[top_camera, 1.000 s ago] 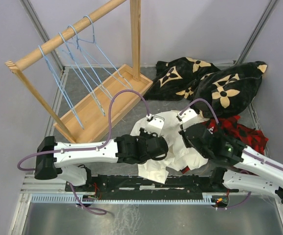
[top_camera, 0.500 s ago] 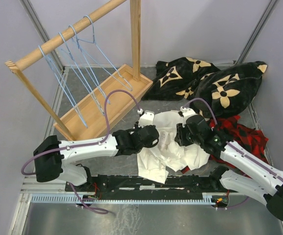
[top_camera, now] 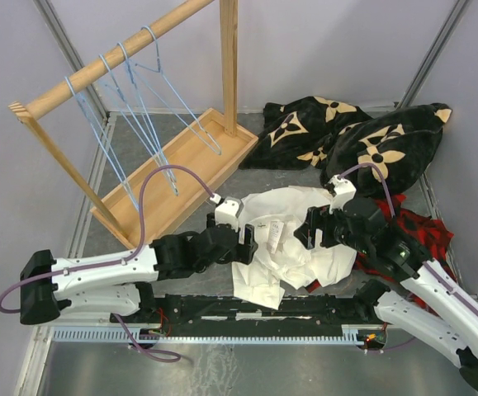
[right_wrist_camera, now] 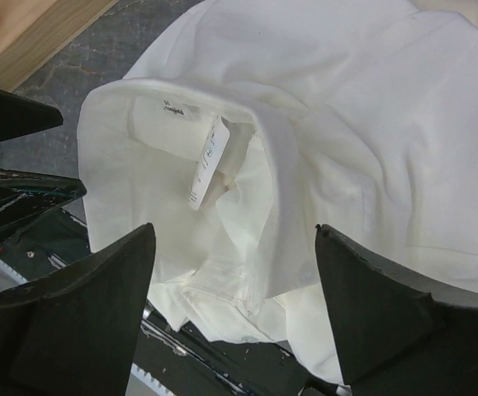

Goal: Place the shirt on the hanger
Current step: Adjust the shirt at the center of the board, then pick up the hanger from the clothesline.

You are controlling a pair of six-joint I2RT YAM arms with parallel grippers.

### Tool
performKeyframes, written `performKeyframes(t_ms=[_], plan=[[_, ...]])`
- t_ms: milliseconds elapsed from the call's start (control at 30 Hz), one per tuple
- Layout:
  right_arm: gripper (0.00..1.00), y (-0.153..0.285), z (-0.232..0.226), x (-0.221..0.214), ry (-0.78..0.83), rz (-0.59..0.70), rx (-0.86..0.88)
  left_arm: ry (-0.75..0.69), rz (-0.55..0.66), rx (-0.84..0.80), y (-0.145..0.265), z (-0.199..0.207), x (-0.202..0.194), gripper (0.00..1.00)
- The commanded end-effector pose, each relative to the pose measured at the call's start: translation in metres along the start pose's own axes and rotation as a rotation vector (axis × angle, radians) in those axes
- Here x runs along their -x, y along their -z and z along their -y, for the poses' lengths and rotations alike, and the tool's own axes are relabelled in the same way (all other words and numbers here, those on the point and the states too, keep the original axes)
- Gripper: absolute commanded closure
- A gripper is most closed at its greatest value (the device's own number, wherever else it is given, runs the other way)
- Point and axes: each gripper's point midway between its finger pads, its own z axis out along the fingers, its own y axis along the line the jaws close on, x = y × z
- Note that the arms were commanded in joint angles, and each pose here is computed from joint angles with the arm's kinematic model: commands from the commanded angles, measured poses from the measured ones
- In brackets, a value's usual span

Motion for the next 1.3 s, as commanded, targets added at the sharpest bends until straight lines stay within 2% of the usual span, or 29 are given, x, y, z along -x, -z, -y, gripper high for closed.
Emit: performKeyframes(t_ms=[0,267,433,600,700,967,1267], plan=[[0.12,0.014,-0.008,0.011,-0.01,0.037,0.034,-0.024,0.024,-0.068,0.006,0.002,-0.007,0.14],[0.09,0.037,-0.03,0.045,0.097,0.143,0.129,-0.067,-0.028,-0.004,-0.003,-0.02,-0.04,0.16],[0.1,0.04,-0.05,0.077,0.119,0.175,0.171,-0.16,-0.04,0.086,-0.002,-0.02,-0.051,0.19],[0.11,0.04,-0.08,0.123,0.147,0.239,0.244,-0.184,-0.004,0.071,0.007,0.004,-0.05,0.19],[0.12,0.038,-0.092,0.143,0.178,0.257,0.266,-0.184,0.047,0.049,0.019,0.025,-0.036,0.19],[0.12,0.035,-0.114,0.195,0.231,0.346,0.28,-0.295,0.19,0.17,0.048,0.049,-0.007,0.19],[0.14,0.015,-0.158,0.239,0.211,0.372,0.409,-0.405,0.177,0.186,0.057,0.053,-0.039,0.19]])
